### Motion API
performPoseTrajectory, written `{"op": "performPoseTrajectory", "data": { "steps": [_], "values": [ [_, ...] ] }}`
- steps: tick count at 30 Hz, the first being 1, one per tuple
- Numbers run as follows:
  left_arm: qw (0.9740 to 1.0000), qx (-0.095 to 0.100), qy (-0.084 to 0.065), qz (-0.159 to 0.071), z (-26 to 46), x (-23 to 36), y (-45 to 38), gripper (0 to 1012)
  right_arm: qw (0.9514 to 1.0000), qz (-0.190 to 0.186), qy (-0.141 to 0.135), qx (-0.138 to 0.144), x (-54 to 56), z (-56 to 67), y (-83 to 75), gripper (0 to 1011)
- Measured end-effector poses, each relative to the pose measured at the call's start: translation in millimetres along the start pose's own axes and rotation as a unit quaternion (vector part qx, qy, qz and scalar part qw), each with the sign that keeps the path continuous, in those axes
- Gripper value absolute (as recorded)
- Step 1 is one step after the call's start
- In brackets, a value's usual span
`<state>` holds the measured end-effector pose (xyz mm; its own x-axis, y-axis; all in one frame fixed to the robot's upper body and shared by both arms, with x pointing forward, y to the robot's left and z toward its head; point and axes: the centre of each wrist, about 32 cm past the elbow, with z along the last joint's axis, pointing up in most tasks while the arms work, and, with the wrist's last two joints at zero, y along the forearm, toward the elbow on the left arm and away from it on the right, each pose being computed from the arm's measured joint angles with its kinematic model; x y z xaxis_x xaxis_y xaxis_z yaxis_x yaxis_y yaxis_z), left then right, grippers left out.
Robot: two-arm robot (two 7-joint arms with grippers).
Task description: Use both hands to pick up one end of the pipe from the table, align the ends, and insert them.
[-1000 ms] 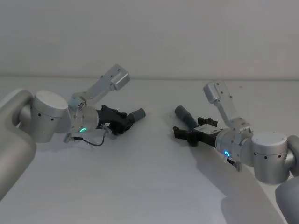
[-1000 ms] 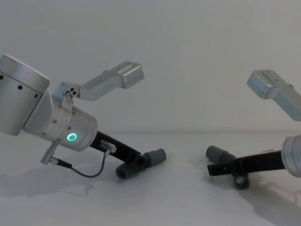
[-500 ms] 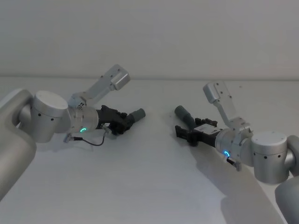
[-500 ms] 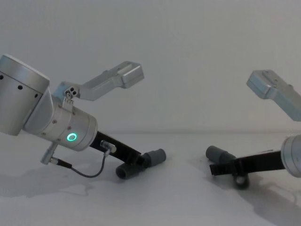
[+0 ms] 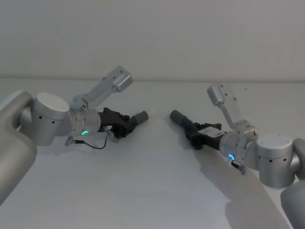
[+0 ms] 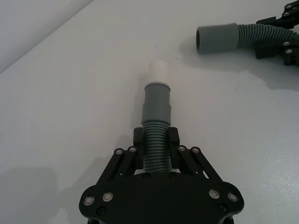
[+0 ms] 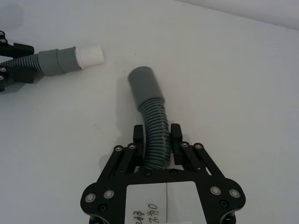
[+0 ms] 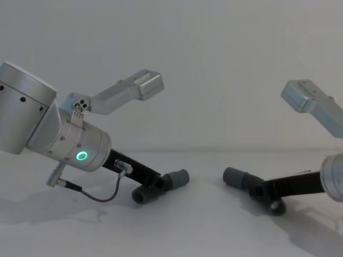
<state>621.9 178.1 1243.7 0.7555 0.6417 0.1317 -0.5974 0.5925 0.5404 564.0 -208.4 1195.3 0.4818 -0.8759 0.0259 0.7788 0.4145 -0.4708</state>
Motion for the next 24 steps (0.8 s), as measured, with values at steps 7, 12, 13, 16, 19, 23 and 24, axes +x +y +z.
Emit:
{"op": "performPoseTrajectory", "data": {
  "steps": [7,12,13,16,19,23,24],
  "values": [
    [1.0,0.0,0.0,0.0,0.0,0.0,0.0,298,1.0,0.0,0.0,0.0,0.0,0.0,0.0,282],
    [1.0,0.0,0.0,0.0,0.0,0.0,0.0,298,1.0,0.0,0.0,0.0,0.0,0.0,0.0,282],
    [1.0,0.0,0.0,0.0,0.0,0.0,0.0,298,1.0,0.0,0.0,0.0,0.0,0.0,0.0,282],
    [1.0,0.0,0.0,0.0,-0.1,-0.1,-0.1,298,1.0,0.0,0.0,0.0,0.0,-0.3,-0.1,282],
    [1.0,0.0,-0.003,0.0,1.1,-1.6,-0.9,298,1.0,0.002,-0.001,0.003,0.1,-0.5,-0.7,282],
    [1.0,-0.001,-0.009,0.0,4.4,-4.7,-2.2,298,0.9998,0.007,-0.008,0.016,0.9,-0.1,-3.2,282],
    [0.9999,-0.003,-0.013,0.001,6.7,-6.2,-2.6,298,0.9997,0.009,-0.012,0.021,1.4,0.0,-4.2,282]
  ]
}}
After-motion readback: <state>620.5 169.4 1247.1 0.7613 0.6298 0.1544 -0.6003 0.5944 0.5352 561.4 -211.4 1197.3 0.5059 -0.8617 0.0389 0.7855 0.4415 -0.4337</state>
